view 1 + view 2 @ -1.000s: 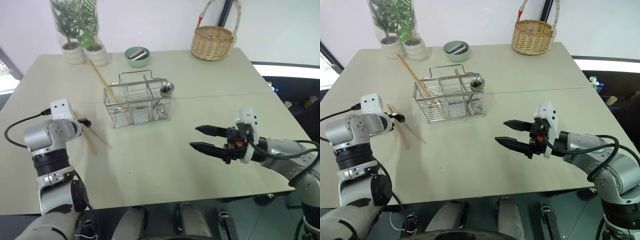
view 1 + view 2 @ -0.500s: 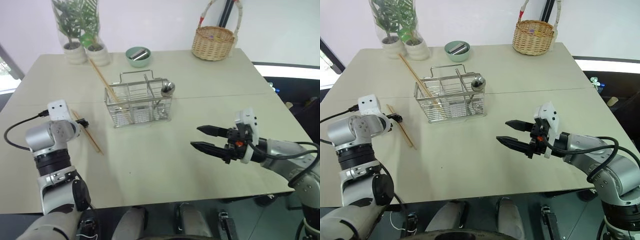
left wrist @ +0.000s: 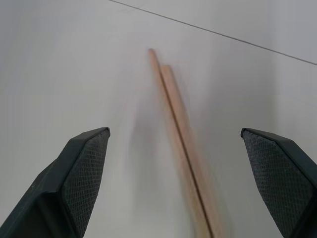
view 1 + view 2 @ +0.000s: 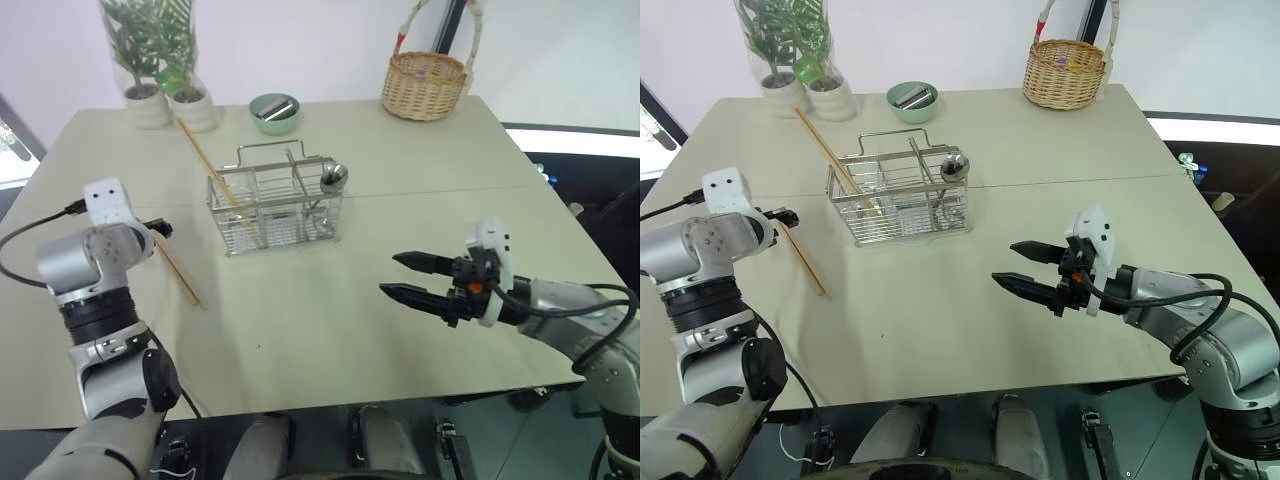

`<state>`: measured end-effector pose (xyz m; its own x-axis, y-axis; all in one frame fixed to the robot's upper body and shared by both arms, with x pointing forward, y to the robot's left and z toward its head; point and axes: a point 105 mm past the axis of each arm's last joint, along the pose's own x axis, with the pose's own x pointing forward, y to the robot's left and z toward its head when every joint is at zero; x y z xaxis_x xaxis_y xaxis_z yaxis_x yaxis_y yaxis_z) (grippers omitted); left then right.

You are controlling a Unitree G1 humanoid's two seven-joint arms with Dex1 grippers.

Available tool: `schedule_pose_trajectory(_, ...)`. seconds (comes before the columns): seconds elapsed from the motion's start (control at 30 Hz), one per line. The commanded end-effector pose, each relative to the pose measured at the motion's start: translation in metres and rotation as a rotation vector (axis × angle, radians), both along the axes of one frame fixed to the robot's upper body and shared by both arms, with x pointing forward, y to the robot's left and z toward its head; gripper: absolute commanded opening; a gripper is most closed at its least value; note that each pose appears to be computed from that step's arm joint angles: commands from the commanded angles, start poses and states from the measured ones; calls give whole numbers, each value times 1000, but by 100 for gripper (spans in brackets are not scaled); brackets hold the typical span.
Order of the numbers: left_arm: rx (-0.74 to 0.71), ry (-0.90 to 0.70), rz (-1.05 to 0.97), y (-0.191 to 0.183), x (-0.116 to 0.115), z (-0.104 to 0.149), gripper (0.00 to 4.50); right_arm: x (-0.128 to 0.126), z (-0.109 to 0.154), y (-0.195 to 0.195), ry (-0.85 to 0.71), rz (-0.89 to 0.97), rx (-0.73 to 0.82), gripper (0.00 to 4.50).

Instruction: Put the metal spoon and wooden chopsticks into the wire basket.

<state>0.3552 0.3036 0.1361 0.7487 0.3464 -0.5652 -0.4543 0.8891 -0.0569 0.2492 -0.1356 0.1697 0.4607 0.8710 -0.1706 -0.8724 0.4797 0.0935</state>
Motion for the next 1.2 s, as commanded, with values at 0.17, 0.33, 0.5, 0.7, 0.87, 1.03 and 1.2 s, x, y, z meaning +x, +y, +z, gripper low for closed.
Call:
schedule_pose_trajectory(0.17, 21, -7, 70, 15, -15, 6, 450, 1, 5, 1, -29, 13, 6, 341)
schedule_pose_trajectory(0.33, 18, 10, 88, 17, -20, 1, 450, 0, 6, 1, -20, 20, 5, 341)
schedule_pose_trajectory(0.5, 10, 27, 89, 14, -21, -8, 450, -1, 7, 0, -15, 20, 1, 341)
schedule_pose_trajectory(0.7, -11, 53, 74, 6, -16, -22, 450, -1, 10, 0, -8, 17, -1, 341)
schedule_pose_trajectory(0.87, -15, 62, 72, 4, -11, -28, 450, -1, 10, -1, -3, 7, 0, 341)
schedule_pose_trajectory(1.03, -19, 84, 80, 4, -9, -30, 450, 0, 10, -2, -4, -3, -2, 341)
schedule_pose_trajectory(1.2, -7, 89, 91, 6, -8, -27, 450, 2, 10, -2, -9, -16, 4, 341)
